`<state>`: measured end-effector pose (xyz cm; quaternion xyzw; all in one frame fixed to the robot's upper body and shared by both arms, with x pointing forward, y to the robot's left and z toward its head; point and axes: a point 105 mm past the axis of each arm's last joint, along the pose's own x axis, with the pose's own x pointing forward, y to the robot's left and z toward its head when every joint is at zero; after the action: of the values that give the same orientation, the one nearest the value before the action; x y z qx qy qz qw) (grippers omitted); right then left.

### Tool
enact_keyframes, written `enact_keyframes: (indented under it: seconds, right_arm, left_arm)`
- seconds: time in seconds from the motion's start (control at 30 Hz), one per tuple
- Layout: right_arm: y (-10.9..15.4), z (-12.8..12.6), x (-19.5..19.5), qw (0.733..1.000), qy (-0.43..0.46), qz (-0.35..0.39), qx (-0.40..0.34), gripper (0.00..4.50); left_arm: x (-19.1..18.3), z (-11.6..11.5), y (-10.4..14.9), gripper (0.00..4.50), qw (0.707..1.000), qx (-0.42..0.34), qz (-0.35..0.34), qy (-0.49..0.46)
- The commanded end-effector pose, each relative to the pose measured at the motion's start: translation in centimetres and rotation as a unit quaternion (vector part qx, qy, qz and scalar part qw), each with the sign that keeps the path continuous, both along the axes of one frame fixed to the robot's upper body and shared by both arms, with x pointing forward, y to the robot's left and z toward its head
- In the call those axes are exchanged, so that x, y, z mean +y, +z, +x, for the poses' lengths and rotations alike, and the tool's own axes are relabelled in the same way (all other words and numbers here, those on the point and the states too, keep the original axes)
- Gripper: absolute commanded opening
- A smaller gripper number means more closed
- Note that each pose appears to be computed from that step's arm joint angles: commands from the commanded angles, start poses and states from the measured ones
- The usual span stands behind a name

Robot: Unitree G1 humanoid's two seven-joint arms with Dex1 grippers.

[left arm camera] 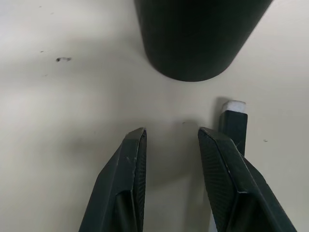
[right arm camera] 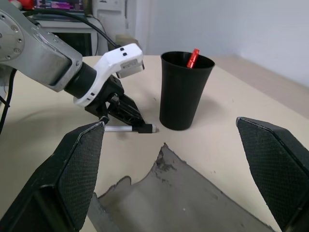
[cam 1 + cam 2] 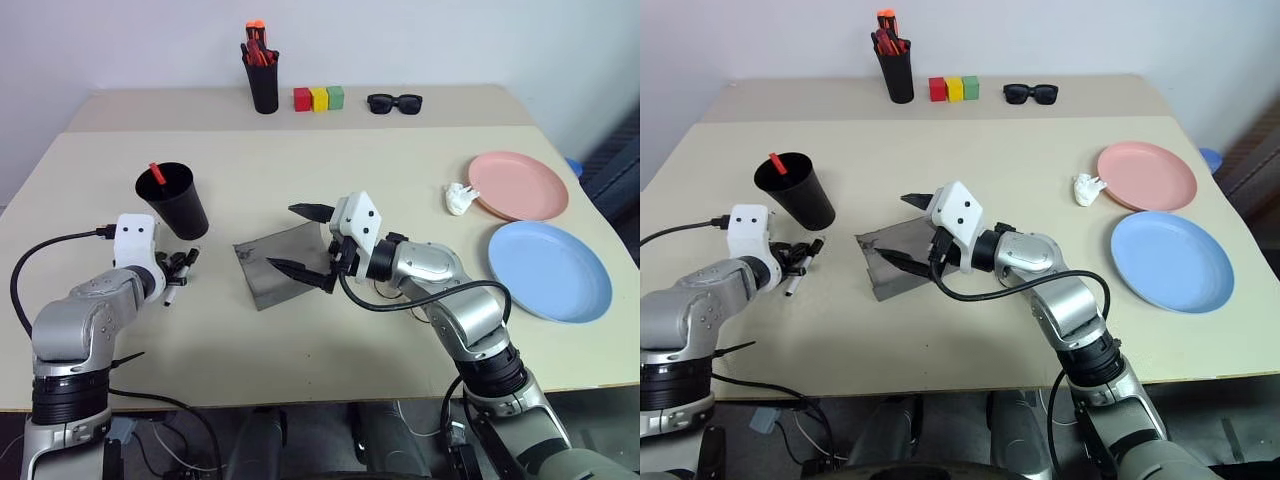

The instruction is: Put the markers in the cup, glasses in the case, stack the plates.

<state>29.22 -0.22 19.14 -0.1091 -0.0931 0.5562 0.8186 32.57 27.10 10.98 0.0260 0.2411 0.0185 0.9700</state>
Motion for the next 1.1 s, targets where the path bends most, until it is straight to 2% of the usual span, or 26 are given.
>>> enact_keyframes:
  seconds: [0.03,0.13,0.23,0.4,0.5,0.63,0.83,0.93,1.0,1.1]
  right_arm:
    - [1.3,-0.8,0.3,1.0,0.012,0.017,-0.019,4.5]
    - [1.2,-0.8,0.3,1.0,0.014,0.017,-0.016,4.5]
    - [1.1,-0.8,0.3,1.0,0.015,0.017,-0.013,4.5]
    - [1.1,-1.0,0.6,1.0,0.023,0.018,-0.011,4.5]
    - [1.1,-0.8,0.5,1.0,0.022,0.009,-0.016,4.5]
    - [0.9,-0.5,-0.6,0.999,0.019,-0.019,-0.023,4.5]
    - [0.3,-0.5,-1.9,0.998,0.011,-0.049,-0.03,4.5]
    - [0.1,-0.7,-2.0,0.998,0.005,-0.051,-0.031,4.5]
    - [0.1,-0.8,-2.0,0.998,0.003,-0.048,-0.031,4.5]
    - [0.1,-0.8,-1.9,0.998,0.002,-0.047,-0.032,4.5]
  left_arm:
    - [0.5,0.2,1.8,2.94,0.999,-0.037,0.004,0.008]
    - [0.7,-0.2,2.7,4.48,0.998,-0.061,-0.013,0.006]
    - [0.6,-0.7,3.2,4.48,0.998,-0.069,-0.012,-0.009]
    - [-2.2,-1.0,3.0,4.48,0.994,-0.048,-0.015,-0.098]
    - [-3.0,-0.6,2.0,4.48,0.993,-0.011,0.0,-0.117]
    - [-3.4,0.1,0.5,4.48,0.987,0.052,0.06,-0.139]
    - [-3.4,0.8,-0.1,4.48,0.983,0.111,0.054,-0.135]
    - [-3.0,0.9,-0.1,3.61,0.982,0.128,0.052,-0.13]
    - [-2.8,0.8,0.0,2.74,0.981,0.13,0.053,-0.133]
    - [-2.5,0.6,0.4,1.13,0.981,0.125,0.058,-0.136]
